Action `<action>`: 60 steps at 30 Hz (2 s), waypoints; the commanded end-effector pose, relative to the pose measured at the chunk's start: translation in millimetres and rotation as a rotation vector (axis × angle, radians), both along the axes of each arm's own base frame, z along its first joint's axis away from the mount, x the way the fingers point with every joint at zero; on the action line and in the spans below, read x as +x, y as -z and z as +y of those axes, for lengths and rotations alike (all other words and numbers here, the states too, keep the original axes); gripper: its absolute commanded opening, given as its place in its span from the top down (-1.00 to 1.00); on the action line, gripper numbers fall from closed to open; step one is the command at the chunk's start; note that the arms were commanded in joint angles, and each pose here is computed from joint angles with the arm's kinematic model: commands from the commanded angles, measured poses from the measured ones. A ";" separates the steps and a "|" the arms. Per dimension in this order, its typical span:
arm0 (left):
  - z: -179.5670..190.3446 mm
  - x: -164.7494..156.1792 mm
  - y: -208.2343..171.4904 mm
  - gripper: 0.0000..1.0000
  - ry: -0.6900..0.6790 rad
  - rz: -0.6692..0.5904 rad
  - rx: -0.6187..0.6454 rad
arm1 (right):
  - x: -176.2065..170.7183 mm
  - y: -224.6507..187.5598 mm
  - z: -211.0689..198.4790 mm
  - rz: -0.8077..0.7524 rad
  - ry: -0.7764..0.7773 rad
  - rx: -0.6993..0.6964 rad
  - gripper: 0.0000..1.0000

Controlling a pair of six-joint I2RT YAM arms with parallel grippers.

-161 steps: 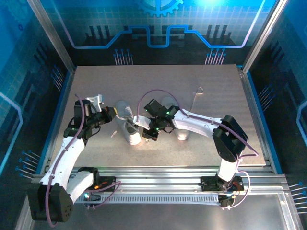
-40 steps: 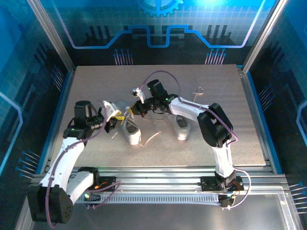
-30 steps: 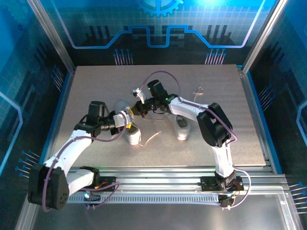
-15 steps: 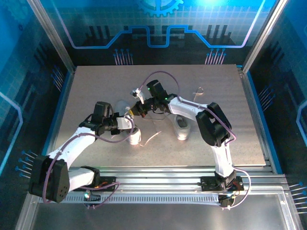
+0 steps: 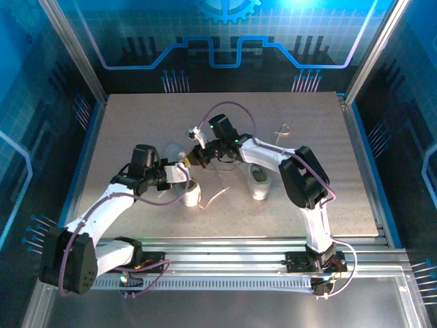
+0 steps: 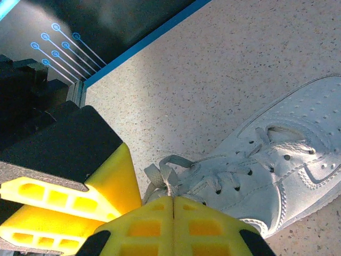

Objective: Tie the shoes

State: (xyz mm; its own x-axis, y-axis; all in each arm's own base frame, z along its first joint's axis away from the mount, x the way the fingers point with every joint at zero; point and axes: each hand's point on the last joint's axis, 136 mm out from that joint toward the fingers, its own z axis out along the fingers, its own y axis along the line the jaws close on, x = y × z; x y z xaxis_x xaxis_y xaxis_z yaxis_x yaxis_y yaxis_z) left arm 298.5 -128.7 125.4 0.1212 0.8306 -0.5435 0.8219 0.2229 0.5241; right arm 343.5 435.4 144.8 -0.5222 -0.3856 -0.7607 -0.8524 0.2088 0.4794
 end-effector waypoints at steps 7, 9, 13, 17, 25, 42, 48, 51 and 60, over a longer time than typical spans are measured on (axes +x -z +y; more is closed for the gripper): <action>-5.6 -7.8 6.1 0.31 0.076 0.001 0.054 | 3.5 -1.7 -3.5 0.002 -0.015 0.002 1.00; -6.0 -8.6 8.8 0.29 0.085 0.001 0.069 | 3.8 -1.2 -3.3 0.004 -0.016 0.002 1.00; -6.3 -9.7 14.8 0.28 0.099 0.002 0.104 | 4.3 -1.2 -2.7 0.006 -0.015 0.002 1.00; -8.0 -8.2 19.1 0.31 0.106 -0.004 0.130 | 4.1 -1.6 -2.0 0.006 -0.017 0.002 1.00; -11.4 0.8 14.1 0.64 0.072 -0.053 0.143 | 4.3 -1.8 -3.0 0.004 -0.016 0.001 1.00; 2.9 19.4 -23.1 1.00 -0.145 0.085 -0.147 | 0.4 -13.5 -6.4 -0.049 -0.025 0.029 1.00; 5.3 23.7 -20.9 0.71 -0.160 0.110 -0.153 | -1.1 -17.5 -6.0 -0.065 -0.031 0.049 1.00; 7.5 26.2 -20.2 0.62 -0.172 0.121 -0.162 | -2.8 -19.3 -5.8 -0.067 -0.038 0.057 1.00; 10.9 31.1 -17.8 0.38 -0.188 0.125 -0.167 | -8.3 -21.4 -4.4 -0.077 -0.065 0.070 1.00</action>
